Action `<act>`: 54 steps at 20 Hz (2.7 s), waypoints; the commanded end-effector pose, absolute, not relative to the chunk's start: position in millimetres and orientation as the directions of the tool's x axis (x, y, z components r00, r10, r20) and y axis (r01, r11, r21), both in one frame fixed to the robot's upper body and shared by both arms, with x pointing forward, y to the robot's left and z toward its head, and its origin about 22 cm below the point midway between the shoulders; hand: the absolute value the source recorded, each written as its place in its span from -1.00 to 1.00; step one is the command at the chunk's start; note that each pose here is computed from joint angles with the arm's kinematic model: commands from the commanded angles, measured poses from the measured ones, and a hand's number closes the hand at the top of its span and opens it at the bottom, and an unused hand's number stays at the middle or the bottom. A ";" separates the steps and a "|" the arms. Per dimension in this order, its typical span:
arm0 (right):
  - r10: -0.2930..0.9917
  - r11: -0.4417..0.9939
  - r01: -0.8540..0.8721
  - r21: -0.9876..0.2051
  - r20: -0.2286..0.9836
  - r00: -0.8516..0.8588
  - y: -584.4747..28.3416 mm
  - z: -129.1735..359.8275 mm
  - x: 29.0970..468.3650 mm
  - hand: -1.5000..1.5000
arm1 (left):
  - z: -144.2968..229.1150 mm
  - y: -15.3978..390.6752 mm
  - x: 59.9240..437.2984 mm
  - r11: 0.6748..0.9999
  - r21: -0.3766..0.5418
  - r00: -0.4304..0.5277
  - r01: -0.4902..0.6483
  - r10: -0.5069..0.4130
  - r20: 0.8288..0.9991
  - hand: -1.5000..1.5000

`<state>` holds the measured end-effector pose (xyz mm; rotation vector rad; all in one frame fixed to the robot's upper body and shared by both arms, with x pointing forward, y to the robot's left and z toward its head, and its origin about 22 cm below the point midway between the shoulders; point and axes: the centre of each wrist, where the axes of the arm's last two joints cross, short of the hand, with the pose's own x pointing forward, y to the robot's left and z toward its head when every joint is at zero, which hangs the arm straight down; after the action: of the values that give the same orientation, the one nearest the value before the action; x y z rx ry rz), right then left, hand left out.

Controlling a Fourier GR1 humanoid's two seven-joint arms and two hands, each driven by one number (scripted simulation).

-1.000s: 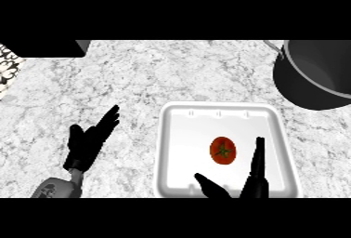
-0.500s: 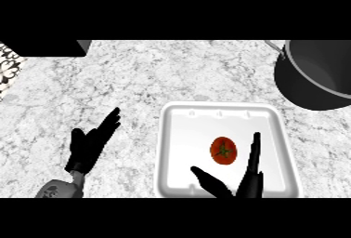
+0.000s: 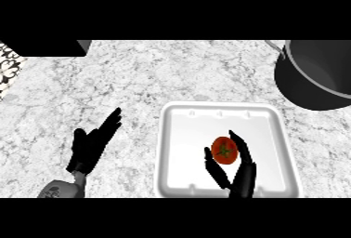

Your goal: Pick the tomato from the tray and place it in the pot

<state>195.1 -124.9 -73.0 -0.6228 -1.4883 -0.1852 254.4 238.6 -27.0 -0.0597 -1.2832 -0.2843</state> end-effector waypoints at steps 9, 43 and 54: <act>0.235 0.857 0.480 -0.186 0.971 -0.043 -126.6 -117.0 211.0 1.00 | -39.4 233.6 257.0 0.963 0.111 0.245 0.247 -0.173 0.954 0.00; 0.667 0.745 0.203 -0.635 0.720 -0.192 -599.6 128.4 219.8 1.00 | -23.6 226.0 272.4 0.952 0.116 0.242 0.284 -0.188 0.952 0.00; 0.783 0.617 0.108 -0.779 0.596 -0.178 -532.0 158.2 325.0 1.00 | -20.6 227.5 274.7 0.951 0.126 0.249 0.282 -0.200 0.948 0.00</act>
<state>288.5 -563.0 157.7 -0.7340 -1.6807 0.6369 273.3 225.9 -16.9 -0.0894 -1.2895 -0.3281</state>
